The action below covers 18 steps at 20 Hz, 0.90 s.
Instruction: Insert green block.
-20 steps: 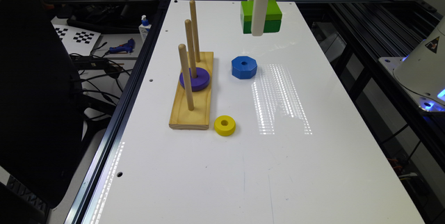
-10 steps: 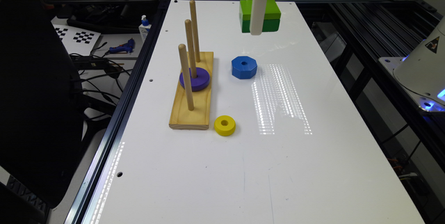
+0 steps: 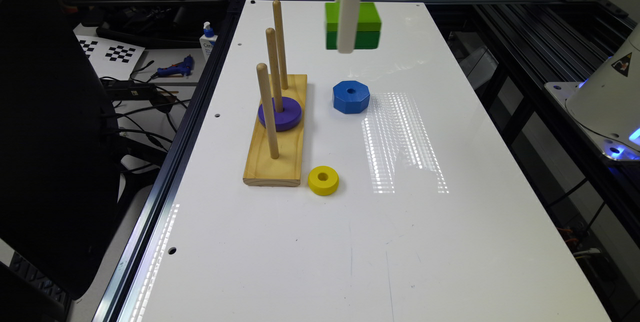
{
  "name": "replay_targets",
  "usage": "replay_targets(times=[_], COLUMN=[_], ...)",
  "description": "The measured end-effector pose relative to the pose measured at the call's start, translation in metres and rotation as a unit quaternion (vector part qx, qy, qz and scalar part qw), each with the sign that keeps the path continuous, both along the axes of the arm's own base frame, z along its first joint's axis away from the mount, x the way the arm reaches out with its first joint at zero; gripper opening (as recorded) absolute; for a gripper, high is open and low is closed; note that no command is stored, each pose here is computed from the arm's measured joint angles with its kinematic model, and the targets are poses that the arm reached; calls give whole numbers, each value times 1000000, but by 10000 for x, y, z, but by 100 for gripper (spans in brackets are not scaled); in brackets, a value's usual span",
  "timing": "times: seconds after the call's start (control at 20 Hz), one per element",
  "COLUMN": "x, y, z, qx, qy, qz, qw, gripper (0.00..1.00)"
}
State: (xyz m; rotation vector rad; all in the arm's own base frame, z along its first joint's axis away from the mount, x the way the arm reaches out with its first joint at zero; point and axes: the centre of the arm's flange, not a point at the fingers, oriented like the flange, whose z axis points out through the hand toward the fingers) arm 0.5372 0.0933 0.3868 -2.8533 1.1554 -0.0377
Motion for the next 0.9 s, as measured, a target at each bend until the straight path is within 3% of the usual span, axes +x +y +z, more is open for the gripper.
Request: replay_targets(times=[0.2,0.55,0.9], x=[52,114,356], y=[5,8,16], z=[-10,22,-9], qx=[1270,2784,5028], qy=[-312,-4880,-8985], qz=[-141,-450,667], qw=[999999,999984,999947], gripper=[0,0,0])
